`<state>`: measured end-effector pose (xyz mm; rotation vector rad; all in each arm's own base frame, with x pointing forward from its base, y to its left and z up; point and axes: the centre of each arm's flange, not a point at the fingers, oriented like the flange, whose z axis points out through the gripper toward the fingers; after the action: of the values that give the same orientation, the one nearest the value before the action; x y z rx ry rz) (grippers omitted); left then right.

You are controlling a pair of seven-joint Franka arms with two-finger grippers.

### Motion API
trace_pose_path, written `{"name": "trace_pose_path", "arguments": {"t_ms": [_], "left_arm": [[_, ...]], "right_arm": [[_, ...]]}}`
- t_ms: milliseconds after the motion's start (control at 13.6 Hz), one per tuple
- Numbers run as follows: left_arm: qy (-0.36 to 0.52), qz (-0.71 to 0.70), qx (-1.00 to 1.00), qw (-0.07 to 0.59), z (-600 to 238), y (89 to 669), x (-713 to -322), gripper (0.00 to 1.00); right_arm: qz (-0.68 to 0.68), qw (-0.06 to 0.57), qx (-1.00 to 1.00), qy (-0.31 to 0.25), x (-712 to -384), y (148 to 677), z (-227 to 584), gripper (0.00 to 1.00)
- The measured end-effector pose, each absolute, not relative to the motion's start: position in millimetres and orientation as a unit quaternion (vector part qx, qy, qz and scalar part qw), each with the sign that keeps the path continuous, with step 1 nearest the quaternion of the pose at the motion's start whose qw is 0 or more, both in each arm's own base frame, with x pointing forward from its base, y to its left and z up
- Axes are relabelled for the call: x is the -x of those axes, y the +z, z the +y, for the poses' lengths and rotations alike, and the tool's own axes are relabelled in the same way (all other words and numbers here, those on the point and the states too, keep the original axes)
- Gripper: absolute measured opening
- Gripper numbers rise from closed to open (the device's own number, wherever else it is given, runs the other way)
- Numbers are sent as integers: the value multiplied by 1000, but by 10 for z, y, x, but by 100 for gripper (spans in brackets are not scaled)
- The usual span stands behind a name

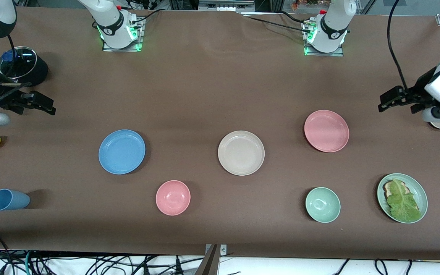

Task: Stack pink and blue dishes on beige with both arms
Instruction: 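Move the left gripper toward the rim of the pink plate, then lower the left gripper and pinch the pink plate's rim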

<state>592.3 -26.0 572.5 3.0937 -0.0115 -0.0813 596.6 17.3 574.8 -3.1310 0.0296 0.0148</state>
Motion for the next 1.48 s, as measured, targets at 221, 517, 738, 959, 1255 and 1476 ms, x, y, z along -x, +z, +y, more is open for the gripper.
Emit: {"name": "trace_pose_path", "arguments": {"t_ms": [221, 517, 738, 959, 1255, 1476], "left_arm": [[-71, -5, -997, 28, -254, 5086, -6169, 100], [-87, 1, -995, 41, -228, 4603, -6359, 100], [-102, 21, -992, 64, -81, 4251, -6456, 100], [-112, 47, -988, 92, 220, 3823, -6508, 100], [-101, 30, -986, 133, 447, 3249, -6362, 100], [-83, 14, -986, 142, 542, 2912, -6186, 100]], "right_arm": [[9, 5, 1000, 5, -5966, 5749, 174, 100], [9, 5, 1000, 5, -5966, 5749, 173, 100], [9, 5, 1000, 5, -5966, 5749, 173, 100], [9, 5, 1000, 5, -5966, 5749, 173, 100], [9, 5, 1000, 5, -5965, 5751, 180, 100], [8, 5, 1000, 4, -5964, 5752, 188, 100]]}}
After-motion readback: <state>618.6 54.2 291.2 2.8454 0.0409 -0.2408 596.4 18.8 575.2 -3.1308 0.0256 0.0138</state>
